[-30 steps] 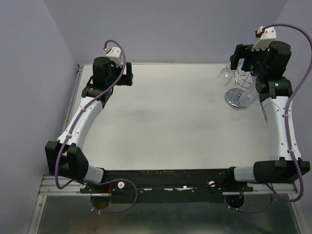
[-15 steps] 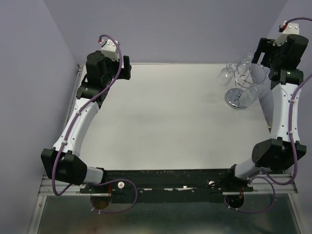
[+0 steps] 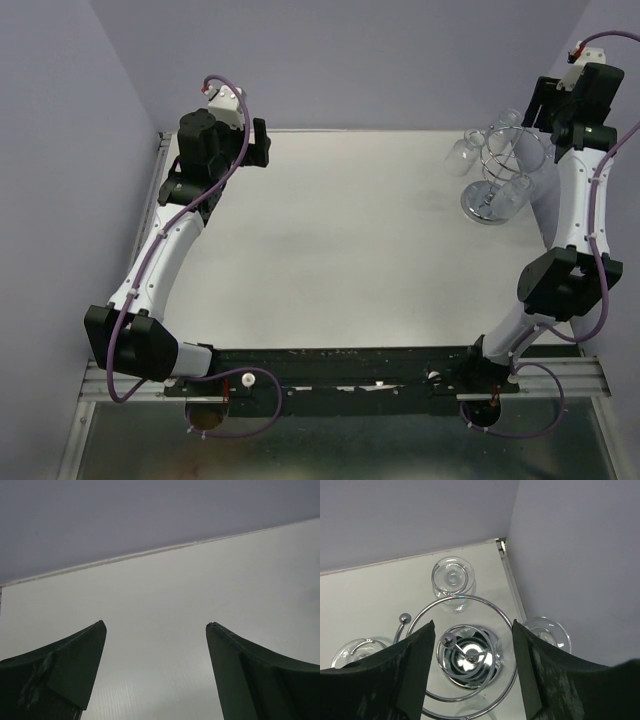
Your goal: Take the wine glass off the wine glass rack
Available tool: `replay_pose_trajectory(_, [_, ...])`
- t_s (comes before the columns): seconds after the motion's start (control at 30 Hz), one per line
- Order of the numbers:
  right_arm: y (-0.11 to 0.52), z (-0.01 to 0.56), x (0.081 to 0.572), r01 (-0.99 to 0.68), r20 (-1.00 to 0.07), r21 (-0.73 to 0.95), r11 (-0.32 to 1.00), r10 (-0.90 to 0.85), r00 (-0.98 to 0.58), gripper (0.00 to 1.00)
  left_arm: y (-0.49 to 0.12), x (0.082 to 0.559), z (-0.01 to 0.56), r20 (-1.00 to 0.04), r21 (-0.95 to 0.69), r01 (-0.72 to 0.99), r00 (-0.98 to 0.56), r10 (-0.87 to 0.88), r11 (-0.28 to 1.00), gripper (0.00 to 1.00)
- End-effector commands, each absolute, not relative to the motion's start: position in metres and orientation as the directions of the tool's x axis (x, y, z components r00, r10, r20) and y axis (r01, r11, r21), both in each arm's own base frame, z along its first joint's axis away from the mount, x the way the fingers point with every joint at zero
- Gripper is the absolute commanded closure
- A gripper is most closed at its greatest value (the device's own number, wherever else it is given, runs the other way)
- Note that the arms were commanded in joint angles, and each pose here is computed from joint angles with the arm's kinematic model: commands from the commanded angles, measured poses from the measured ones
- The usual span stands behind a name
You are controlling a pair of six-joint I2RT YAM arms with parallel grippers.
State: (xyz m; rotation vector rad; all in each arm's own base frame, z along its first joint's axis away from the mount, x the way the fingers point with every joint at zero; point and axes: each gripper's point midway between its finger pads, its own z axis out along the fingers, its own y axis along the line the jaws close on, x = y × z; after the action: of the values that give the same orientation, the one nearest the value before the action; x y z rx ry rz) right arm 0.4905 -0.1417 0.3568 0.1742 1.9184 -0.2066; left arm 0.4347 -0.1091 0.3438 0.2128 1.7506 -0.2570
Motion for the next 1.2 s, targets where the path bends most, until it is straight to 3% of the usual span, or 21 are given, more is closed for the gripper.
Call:
replay_pose_trajectory(0.0, [-0.141,0.347,0.498,0.198,-0.927,-0.039,0.979,0.038,-0.373,0.3,-0.114,0.427,0.355,-0.986,-0.066,0.316,-0.165,-0.014,0.946,0.02])
replay_pose_trajectory(0.67, [-0.137,0.305,0.508,0.177,-0.894,0.0,0.984,0.079,-0.44,0.4,-0.116,0.421,0.338,-0.98,-0.074,0.331,-0.201,-0.007,0.941,0.02])
replay_pose_trajectory(1.17, [-0.129,0.296,0.512,0.127,-0.891,0.02,0.992,0.076,-0.448,0.57,-0.115,0.418,0.335,-0.979,-0.076,0.33,-0.206,-0.007,0.941,0.02])
